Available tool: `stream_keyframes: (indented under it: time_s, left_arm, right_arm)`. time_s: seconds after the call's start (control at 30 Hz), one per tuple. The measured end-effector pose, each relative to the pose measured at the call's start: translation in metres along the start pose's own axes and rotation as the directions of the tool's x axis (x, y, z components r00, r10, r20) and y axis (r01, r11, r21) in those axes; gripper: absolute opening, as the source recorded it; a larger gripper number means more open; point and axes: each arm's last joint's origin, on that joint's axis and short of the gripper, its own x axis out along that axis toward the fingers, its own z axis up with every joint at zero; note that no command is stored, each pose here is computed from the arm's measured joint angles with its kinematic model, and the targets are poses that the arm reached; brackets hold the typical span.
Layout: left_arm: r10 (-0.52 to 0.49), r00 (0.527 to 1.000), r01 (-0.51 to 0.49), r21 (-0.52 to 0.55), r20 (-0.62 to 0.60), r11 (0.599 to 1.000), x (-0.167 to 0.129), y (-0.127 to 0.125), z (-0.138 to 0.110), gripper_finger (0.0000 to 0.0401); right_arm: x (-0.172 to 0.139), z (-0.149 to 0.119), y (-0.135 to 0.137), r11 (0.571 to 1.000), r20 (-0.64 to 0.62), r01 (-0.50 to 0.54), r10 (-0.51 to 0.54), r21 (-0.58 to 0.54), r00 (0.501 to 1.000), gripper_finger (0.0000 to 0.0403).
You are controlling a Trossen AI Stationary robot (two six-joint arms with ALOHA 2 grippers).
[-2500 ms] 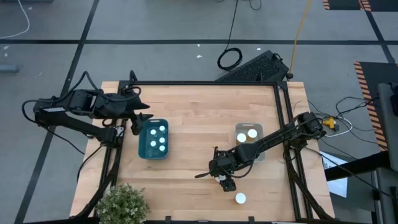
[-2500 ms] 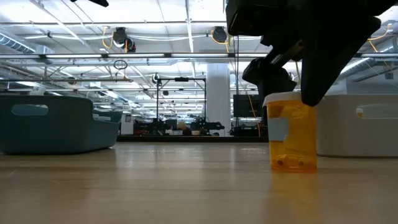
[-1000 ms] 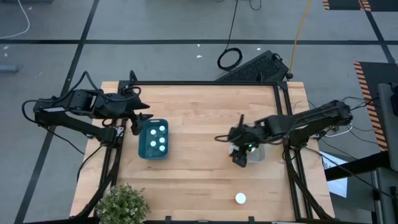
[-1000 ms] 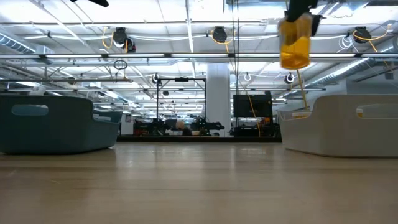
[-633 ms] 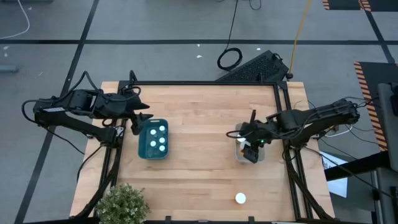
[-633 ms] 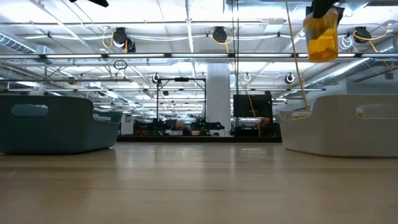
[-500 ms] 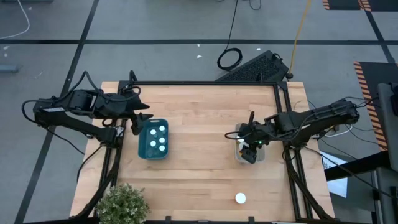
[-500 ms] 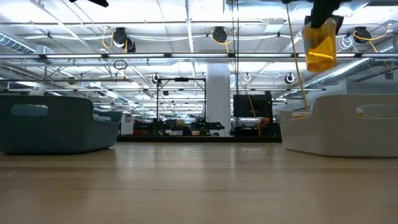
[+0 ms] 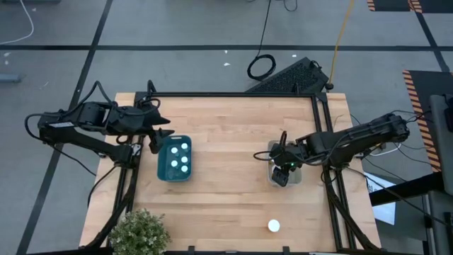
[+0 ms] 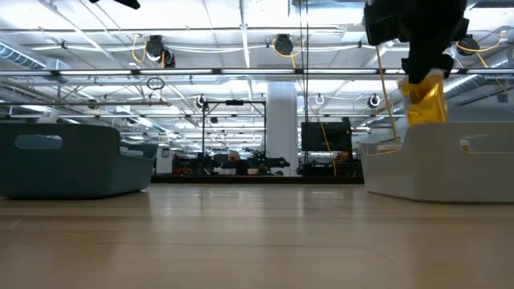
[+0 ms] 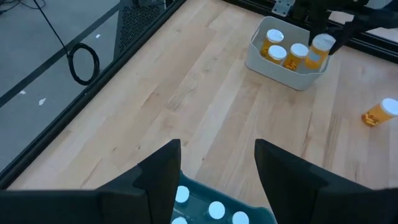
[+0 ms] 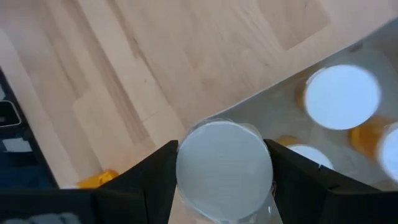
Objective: Pick and place medicine bottles into bin by pill shape (circle, oval)
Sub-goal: Put the orange pill bottle into the gray bin
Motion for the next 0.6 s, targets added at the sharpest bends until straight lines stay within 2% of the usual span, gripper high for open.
stream_keyframes:
  time_s: [0.6]
  left_arm:
    - [0.031, 1.000, -0.031, -0.037, -0.004, 0.999, 0.003, 0.009, 0.003, 0.0209]
  right_arm:
    - [0.018, -0.002, -0.019, 0.999, -0.026, 0.033, -0.032, 0.035, 0.999, 0.0210]
